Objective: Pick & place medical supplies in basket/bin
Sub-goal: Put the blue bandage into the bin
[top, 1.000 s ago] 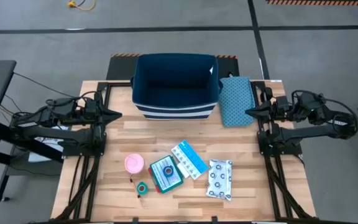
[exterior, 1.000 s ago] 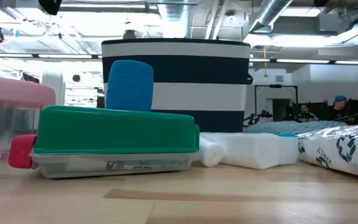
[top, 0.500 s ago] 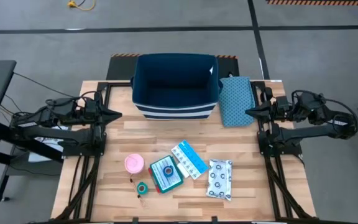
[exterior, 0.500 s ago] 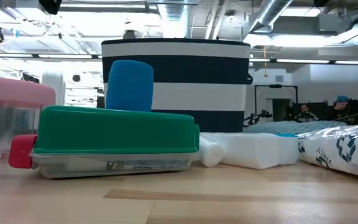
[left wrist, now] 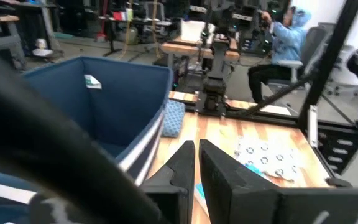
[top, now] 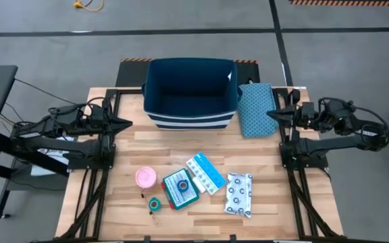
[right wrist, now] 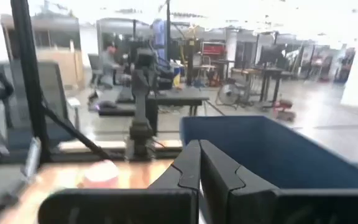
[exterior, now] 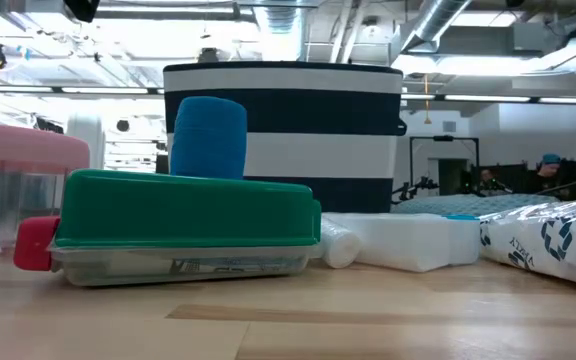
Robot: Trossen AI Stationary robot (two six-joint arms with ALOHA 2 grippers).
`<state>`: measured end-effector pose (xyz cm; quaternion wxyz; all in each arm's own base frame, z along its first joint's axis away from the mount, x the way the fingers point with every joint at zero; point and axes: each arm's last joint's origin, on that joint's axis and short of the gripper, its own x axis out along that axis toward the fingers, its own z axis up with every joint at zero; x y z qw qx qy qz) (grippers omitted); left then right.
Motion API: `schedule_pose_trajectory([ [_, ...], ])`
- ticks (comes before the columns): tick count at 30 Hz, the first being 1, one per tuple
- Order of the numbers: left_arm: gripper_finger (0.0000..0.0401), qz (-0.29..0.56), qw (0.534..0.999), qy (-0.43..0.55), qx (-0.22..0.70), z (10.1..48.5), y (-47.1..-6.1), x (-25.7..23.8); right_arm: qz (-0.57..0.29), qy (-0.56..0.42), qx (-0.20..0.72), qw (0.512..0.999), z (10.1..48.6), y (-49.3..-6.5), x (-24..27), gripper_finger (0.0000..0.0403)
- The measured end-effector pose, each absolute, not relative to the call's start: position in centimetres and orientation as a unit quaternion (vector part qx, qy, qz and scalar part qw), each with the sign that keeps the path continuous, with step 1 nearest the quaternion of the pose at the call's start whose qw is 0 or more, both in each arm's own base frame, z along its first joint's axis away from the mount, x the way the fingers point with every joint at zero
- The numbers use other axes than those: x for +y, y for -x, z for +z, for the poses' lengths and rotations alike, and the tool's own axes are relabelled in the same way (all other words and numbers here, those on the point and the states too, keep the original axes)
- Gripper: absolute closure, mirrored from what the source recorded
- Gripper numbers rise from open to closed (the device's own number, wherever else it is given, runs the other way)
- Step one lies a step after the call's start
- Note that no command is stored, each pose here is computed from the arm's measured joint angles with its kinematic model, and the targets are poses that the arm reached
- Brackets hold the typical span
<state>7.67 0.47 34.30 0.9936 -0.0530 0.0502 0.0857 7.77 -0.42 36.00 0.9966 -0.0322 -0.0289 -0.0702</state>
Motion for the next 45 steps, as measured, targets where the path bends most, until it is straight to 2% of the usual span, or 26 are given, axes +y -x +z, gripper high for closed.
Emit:
schedule_pose_trajectory([
  [13, 0.0389, 0.091, 0.990, 0.098, 0.051, 34.2, -7.7, 0.5, -0.075, 0.043, -0.080, 0.993, 36.9, -7.7, -0.5, 0.0403],
  [23, 0.0389, 0.106, 0.987, 0.113, 0.048, 34.2, -7.7, 0.6, -0.042, -0.132, -0.135, 0.981, 38.0, -8.7, -0.3, 0.0403],
  [33, 0.0389, 0.116, 0.985, 0.117, 0.054, 34.1, -8.0, 0.6, -0.001, -0.174, -0.081, 0.981, 37.4, -13.2, 0.1, 0.0403],
  [37, 0.0389, 0.093, 0.989, 0.102, 0.059, 34.1, -8.1, 0.5, 0.034, -0.200, 0.010, 0.979, 36.2, -16.1, 0.8, 0.0403],
  [45, 0.0389, 0.035, 0.995, 0.068, 0.064, 34.1, -8.1, 0.2, 0.037, -0.300, 0.160, 0.940, 32.7, -21.4, 3.5, 0.0387],
])
